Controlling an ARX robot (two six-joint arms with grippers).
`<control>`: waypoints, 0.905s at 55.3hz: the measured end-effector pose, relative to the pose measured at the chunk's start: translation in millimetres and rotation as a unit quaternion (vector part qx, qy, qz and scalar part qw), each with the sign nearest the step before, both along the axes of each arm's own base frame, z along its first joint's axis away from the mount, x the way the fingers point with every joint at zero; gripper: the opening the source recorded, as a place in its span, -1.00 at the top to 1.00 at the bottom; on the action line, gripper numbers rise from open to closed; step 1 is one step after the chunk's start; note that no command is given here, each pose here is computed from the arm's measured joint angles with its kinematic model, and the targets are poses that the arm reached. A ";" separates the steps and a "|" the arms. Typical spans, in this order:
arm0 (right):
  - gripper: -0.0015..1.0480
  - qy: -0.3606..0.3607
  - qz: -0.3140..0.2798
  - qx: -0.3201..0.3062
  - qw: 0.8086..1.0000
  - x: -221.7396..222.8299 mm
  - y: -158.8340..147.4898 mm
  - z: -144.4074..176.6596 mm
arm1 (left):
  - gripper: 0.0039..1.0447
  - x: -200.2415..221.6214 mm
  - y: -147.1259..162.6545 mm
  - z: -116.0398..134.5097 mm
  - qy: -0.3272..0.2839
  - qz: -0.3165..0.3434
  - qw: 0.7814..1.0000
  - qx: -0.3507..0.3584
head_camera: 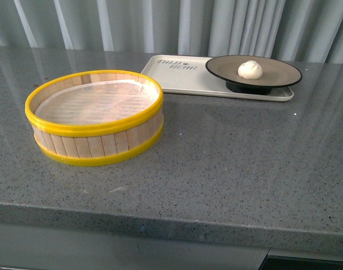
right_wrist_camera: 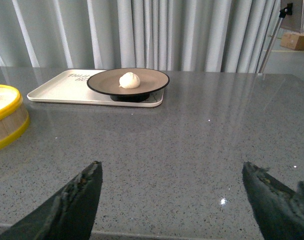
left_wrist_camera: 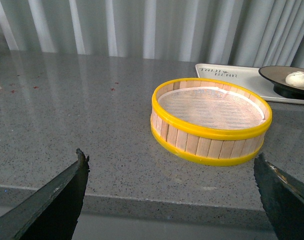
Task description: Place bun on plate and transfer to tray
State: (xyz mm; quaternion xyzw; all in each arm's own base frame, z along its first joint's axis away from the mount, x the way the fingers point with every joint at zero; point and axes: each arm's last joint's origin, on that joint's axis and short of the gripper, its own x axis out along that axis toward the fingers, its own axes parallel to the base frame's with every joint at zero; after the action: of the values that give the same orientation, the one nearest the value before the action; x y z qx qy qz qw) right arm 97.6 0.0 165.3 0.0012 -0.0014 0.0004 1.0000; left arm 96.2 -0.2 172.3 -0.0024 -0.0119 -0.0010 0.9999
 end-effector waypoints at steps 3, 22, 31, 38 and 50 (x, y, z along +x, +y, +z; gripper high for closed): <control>-0.78 0.000 0.000 0.000 1.000 0.0 0.0 0.0 | -0.88 0.0 0.0 0.0 0.000 0.000 1.000 0.000; -0.84 0.000 0.000 0.000 1.000 0.0 0.0 0.0 | -0.88 0.0 0.0 0.0 0.000 0.000 1.000 0.000; -0.84 0.000 0.000 0.000 1.000 0.0 0.0 0.0 | -0.88 0.0 0.0 0.0 0.000 0.000 1.000 0.000; -0.84 0.000 0.000 0.000 1.000 0.0 0.0 0.0 | -0.88 0.0 0.0 0.0 0.000 0.000 1.000 0.000; -0.84 0.000 0.000 0.000 1.000 0.0 0.0 0.0 | -0.88 0.0 0.0 0.0 0.000 0.000 1.000 0.000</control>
State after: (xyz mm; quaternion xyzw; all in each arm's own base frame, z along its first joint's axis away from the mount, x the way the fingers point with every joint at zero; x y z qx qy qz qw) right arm 97.6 0.0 165.3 0.0012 -0.0014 0.0004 1.0000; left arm 96.2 -0.2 172.3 -0.0024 -0.0119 -0.0010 0.9999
